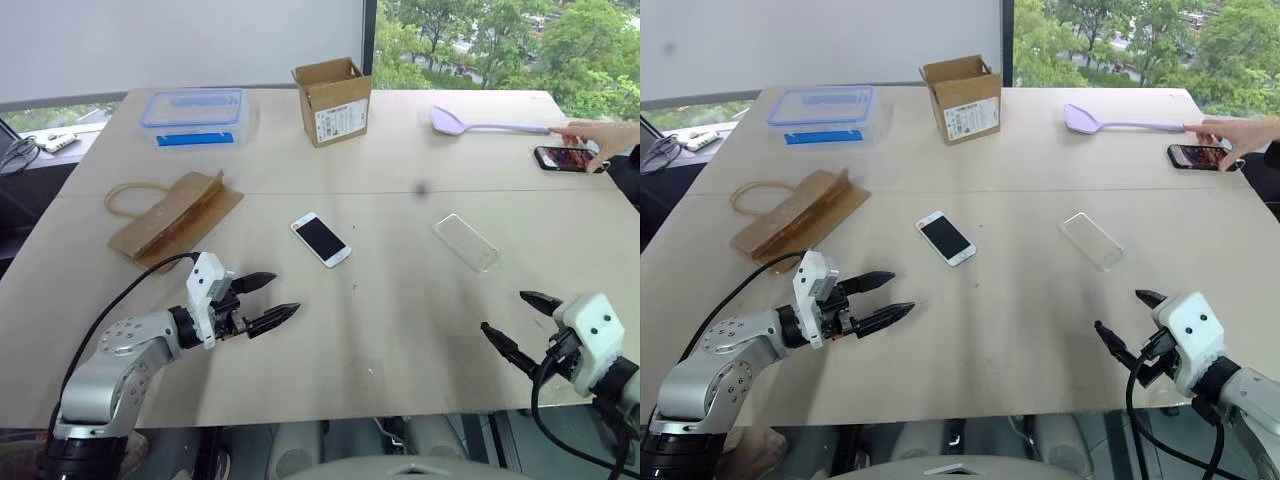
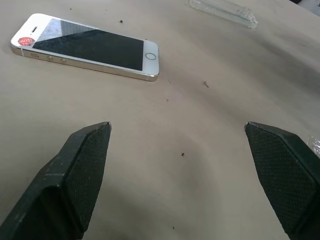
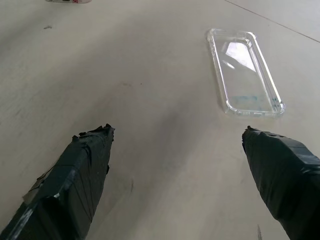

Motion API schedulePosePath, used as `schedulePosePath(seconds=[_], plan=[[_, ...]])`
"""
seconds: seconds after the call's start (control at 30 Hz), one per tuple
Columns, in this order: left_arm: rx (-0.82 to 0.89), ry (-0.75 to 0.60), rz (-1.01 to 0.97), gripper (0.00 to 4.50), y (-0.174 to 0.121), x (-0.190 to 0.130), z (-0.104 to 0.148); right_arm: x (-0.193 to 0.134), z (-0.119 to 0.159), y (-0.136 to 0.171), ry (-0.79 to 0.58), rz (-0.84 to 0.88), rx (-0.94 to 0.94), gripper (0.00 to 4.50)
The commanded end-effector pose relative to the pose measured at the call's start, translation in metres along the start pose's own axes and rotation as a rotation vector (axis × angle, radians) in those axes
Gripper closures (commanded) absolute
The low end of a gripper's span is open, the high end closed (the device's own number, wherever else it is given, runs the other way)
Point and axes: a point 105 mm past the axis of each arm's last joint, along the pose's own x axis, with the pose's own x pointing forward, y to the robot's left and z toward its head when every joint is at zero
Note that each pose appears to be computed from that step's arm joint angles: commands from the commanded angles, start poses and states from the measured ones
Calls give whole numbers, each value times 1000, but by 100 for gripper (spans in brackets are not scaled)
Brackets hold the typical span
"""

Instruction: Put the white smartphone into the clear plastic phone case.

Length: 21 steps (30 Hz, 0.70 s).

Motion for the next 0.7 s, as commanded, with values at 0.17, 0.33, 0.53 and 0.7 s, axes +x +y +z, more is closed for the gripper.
schedulePosePath(seconds=[0.17, 0.33, 0.53, 0.7], plan=[[151, -75, -33, 8, 16, 17, 36, 16, 15, 6, -84, -67, -11, 0], [196, -91, -61, 8, 21, 24, 44, 42, 28, 30, -83, 101, -6, 0], [327, -2, -92, 8, 31, 28, 46, 82, 53, 46, -137, 183, -25, 0], [397, 209, 8, 8, 74, 38, 48, 81, 56, 55, -145, 238, -63, 0]])
